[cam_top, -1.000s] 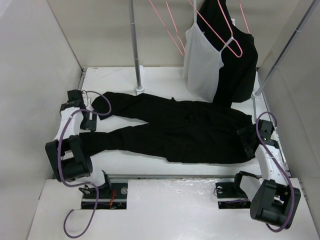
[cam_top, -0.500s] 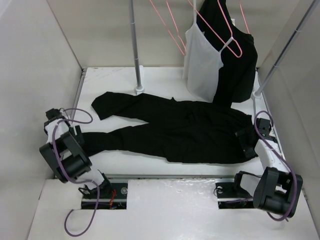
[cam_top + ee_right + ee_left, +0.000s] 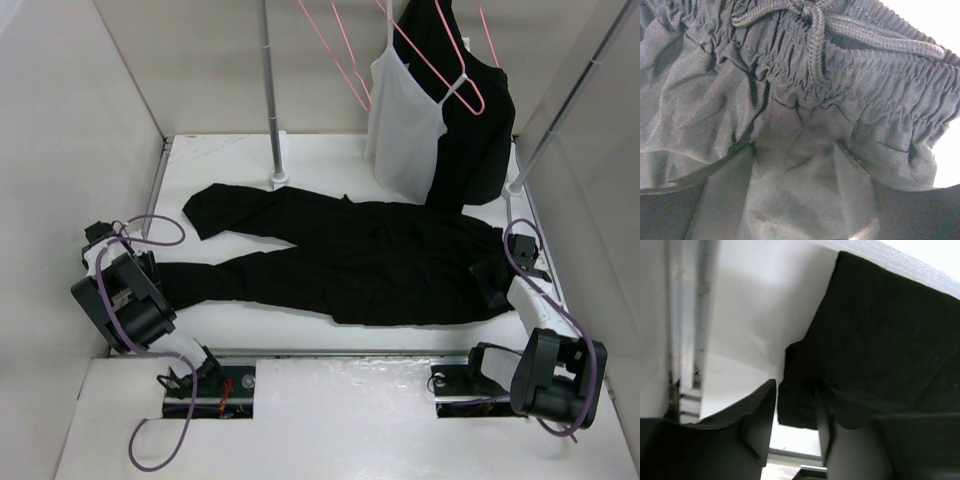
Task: Place the trousers on the hanger
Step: Flatten out the trousers at the center of the board.
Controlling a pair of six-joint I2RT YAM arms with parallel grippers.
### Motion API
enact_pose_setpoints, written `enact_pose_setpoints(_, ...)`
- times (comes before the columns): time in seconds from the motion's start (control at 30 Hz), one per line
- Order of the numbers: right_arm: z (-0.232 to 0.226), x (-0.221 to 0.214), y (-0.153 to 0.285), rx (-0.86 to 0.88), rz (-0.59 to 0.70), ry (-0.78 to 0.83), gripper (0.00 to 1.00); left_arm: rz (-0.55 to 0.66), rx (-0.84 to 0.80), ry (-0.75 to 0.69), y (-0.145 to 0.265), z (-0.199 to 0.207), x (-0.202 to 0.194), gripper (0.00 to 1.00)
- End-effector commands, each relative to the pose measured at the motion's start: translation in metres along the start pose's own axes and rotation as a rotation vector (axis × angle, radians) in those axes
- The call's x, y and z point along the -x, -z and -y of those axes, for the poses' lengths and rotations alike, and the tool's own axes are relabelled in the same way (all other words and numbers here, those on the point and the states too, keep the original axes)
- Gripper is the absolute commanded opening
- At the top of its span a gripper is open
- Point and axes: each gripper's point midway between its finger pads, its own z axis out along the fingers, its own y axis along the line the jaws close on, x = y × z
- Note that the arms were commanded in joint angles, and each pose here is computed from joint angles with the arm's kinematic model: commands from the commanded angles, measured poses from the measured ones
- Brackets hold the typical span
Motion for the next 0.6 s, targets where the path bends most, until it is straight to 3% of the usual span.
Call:
enact_pose_setpoints(0.0,0.001,-0.005,-0.008,-0.010,-0.006,0.001,0.65,0.004,-0.061,-0.024,-0.002,0.008,0.004,0.30)
enact_pose_setpoints(0.03,0.002,-0.006,-0.009,-0.019,-0.013,0.001,0.62,-0.010,-0.066,-0.034,-0.006,0.008,0.002,0.25)
enact_pose_setpoints(0.07,0.002,-0.007,-0.009,-0.021,-0.009,0.011,0.59,-0.009,-0.084,-0.034,-0.009,0.010,0.003,0.08)
enact_pose_setpoints(0.1,0.002,-0.007,-0.009,-0.021,-0.009,0.002,0.57,-0.005,-0.095,-0.033,-0.009,0.012,0.004,0.00)
enact_pose_setpoints(0.13,0.003,-0.009,-0.011,-0.031,-0.016,0.003,0.41,-0.005,-0.095,-0.033,-0.009,0.012,0.004,0.00)
enact_pose_setpoints(0.17,0.004,-0.009,-0.011,-0.031,-0.016,0.003,0.32,-0.002,-0.105,-0.033,-0.009,0.014,0.004,0.00)
enact_pose_setpoints(0.2,0.001,-0.004,-0.010,-0.029,-0.001,0.011,0.12,0.026,-0.096,-0.046,-0.003,0.013,0.008,0.00)
enact_pose_setpoints(0.27,0.001,-0.001,-0.009,-0.036,0.009,0.011,0.00,0.063,-0.082,-0.063,0.006,0.012,0.014,0.00)
enact_pose_setpoints(0.43,-0.005,0.006,0.000,-0.026,0.034,0.017,0.00,0.305,-0.068,-0.171,0.075,0.013,0.067,0.00)
enact_pose_setpoints(0.57,-0.029,0.049,0.037,0.009,0.183,0.057,0.00,0.478,-0.089,-0.291,0.135,0.022,0.104,0.00)
